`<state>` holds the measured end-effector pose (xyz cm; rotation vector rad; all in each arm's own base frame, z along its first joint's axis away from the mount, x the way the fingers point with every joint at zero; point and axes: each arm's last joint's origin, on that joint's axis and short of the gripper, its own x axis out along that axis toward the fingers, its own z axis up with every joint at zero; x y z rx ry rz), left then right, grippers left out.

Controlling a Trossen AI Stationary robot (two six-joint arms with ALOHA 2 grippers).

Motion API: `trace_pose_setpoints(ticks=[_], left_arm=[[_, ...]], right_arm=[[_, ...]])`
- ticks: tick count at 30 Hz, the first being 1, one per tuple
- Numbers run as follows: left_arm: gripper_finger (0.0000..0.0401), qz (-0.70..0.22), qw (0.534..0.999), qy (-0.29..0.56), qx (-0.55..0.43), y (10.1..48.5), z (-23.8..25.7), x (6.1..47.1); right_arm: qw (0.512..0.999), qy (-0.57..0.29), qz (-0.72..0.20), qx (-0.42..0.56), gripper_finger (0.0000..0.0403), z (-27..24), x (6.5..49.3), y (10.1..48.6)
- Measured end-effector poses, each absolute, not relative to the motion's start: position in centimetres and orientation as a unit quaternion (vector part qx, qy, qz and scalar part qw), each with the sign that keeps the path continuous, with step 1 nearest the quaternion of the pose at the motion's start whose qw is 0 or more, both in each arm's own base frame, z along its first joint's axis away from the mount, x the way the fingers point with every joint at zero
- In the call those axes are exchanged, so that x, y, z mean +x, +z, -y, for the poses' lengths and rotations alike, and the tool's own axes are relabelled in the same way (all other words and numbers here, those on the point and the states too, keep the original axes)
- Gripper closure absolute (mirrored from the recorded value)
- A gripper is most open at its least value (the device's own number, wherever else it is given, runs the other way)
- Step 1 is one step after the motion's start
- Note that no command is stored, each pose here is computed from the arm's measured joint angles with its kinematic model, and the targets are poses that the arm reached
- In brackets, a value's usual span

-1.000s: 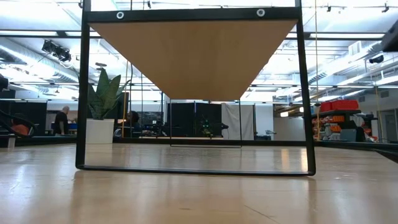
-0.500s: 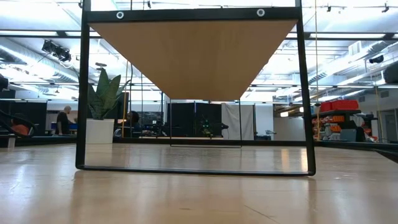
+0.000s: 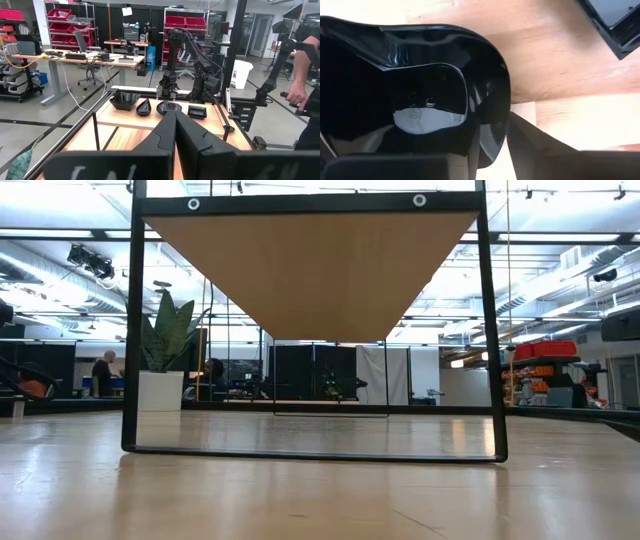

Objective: Pick & Place Mini shaped plates
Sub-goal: Stack the leaf shaped plate on top of the leaf shaped plate on the shelf

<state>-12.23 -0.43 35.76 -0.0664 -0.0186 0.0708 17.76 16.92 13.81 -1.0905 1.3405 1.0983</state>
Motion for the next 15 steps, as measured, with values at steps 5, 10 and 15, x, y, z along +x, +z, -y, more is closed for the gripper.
trace_pose_setpoints(ticks=[5, 10, 15], left_arm=[[0.0387, 0.009, 0.999, 0.035, -0.033, 35.77, 0.43, -12.23], [0.0387, 0.009, 0.999, 0.036, -0.033, 35.76, 0.42, -12.21], [0.0387, 0.009, 0.999, 0.036, -0.033, 35.76, 0.42, -12.22]], right_arm=[[0.518, 0.456, -0.564, -0.453, 0.0335, -16.85, 17.68, 13.85], [0.515, 0.456, -0.567, -0.453, 0.0356, -16.79, 17.63, 13.88], [0.515, 0.455, -0.568, -0.453, 0.0362, -16.70, 17.61, 13.98]])
